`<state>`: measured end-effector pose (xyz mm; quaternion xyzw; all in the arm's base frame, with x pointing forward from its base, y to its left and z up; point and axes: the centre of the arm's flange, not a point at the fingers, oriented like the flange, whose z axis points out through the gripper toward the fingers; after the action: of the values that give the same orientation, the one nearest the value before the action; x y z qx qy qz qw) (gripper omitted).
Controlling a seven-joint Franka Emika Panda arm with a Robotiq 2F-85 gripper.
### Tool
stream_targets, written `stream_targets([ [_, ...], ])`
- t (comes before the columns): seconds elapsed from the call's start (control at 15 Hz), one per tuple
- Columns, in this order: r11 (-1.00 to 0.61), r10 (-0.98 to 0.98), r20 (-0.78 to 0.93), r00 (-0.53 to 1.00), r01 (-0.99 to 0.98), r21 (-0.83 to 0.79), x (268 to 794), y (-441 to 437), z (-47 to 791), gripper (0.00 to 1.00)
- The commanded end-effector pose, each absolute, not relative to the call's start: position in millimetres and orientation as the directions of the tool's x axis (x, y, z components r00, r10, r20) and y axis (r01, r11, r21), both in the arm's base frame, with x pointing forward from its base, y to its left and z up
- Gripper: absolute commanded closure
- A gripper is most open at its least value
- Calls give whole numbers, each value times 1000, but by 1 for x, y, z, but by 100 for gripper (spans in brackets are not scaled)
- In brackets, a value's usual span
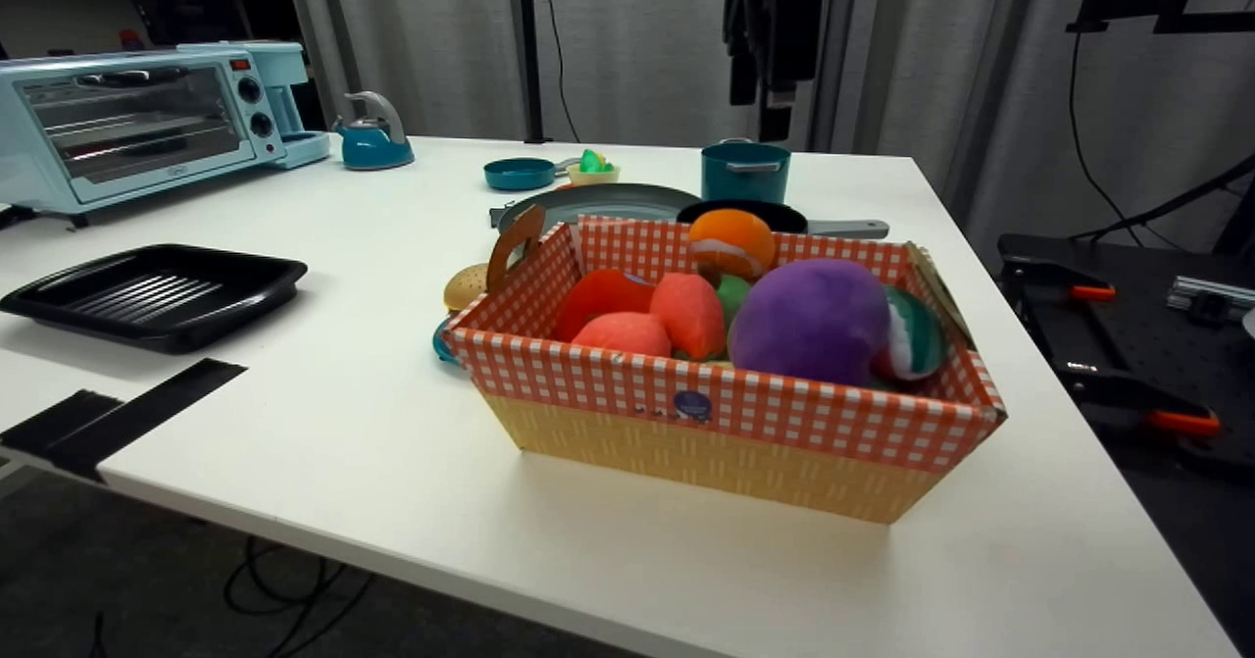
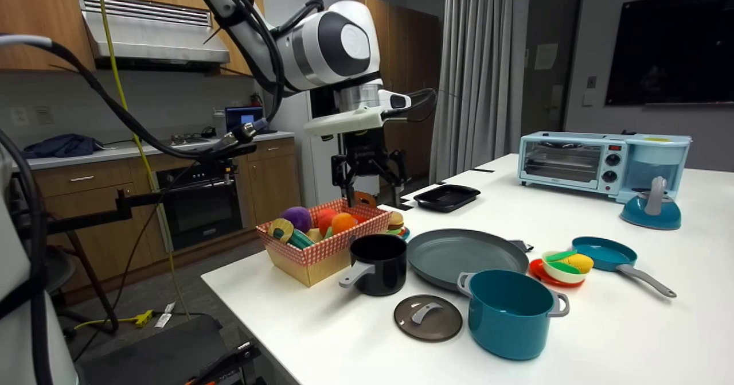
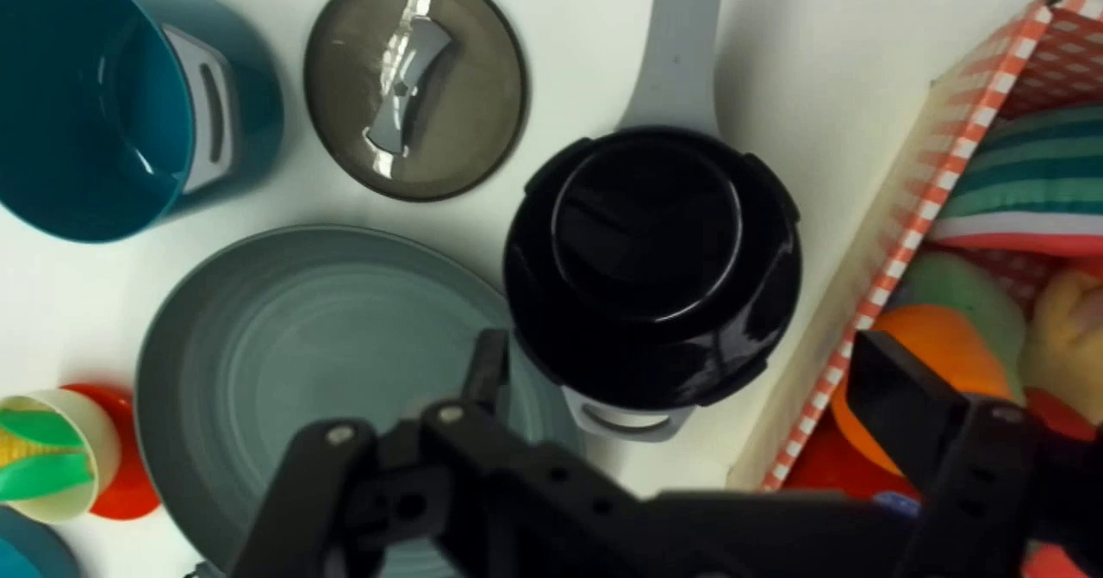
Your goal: Uncover the small pot,put a plush toy in the pot and cover it
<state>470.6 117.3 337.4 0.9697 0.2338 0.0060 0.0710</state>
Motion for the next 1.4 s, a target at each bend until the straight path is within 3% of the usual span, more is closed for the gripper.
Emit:
stream_targets([
  [0.0, -854, 498, -38, 866, 498, 149, 451, 146, 346, 0],
  [1.33, -770, 620, -117, 775, 631, 94, 464, 209, 295, 0],
])
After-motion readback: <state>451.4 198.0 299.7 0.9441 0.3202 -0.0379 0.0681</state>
